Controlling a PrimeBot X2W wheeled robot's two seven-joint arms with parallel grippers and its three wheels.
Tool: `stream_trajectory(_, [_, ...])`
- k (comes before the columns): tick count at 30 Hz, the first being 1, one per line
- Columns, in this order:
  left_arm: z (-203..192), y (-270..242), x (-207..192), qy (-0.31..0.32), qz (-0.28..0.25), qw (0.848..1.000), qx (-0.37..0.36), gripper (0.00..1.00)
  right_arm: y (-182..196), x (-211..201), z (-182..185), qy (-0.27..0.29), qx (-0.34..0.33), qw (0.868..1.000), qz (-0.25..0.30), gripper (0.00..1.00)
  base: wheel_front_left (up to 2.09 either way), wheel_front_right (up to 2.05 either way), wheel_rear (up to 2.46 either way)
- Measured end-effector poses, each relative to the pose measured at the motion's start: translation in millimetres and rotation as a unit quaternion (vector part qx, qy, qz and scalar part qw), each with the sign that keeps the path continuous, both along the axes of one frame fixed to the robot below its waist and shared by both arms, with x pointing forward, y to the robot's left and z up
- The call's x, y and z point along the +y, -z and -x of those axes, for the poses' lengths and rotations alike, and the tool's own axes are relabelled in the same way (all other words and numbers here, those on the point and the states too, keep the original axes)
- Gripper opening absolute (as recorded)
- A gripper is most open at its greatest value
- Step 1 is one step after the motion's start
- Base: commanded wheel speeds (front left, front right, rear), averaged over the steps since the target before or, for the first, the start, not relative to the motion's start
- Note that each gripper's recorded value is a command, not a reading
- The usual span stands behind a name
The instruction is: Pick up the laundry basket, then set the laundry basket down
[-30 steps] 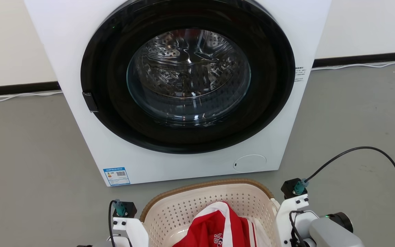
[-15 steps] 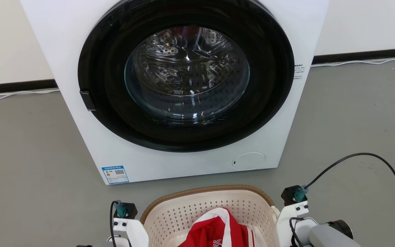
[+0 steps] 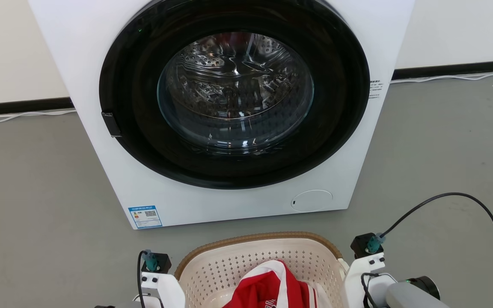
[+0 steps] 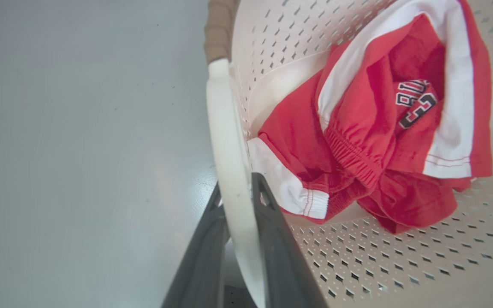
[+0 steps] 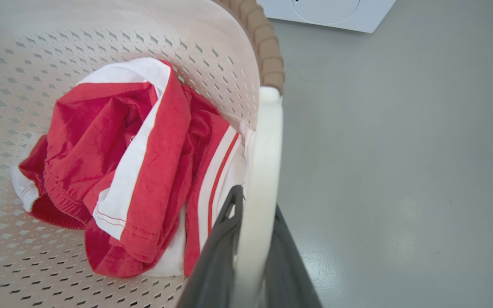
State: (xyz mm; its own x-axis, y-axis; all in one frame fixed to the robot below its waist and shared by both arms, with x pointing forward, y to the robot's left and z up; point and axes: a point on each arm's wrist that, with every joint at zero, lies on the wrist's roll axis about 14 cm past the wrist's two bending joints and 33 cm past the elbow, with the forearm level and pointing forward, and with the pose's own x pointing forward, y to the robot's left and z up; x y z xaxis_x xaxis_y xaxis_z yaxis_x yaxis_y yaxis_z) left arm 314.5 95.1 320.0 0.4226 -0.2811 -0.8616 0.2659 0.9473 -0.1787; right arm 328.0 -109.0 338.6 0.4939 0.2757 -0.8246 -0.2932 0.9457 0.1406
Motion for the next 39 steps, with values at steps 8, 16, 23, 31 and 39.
stream_trajectory(8, [-0.1,-0.3,-1.6,0.002,0.000,1.000,0.000,0.00,1.9,-2.1,2.6,0.000,0.001,1.000,0.003,0.00,0.00,0.00,0.00])
stream_trajectory(16, [-0.3,-0.5,-2.7,0.005,0.000,1.000,0.000,0.00,2.1,-2.8,3.0,0.007,0.001,1.000,-0.002,0.00,0.00,0.00,0.00])
stream_trajectory(23, [0.1,1.0,-3.0,0.005,0.000,1.000,0.003,0.00,4.0,-2.8,3.7,0.008,0.002,1.000,-0.003,0.00,0.00,0.00,0.00])
stream_trajectory(31, [-2.7,4.5,-3.3,0.007,-0.001,1.000,0.009,0.00,8.7,-2.6,2.4,0.008,0.003,1.000,-0.004,0.00,0.00,0.00,0.00])
stream_trajectory(39, [-25.8,4.1,-3.7,0.005,0.000,1.000,-0.002,0.00,9.8,-1.8,-19.0,0.013,-0.018,1.000,-0.012,0.00,0.00,0.00,0.00])
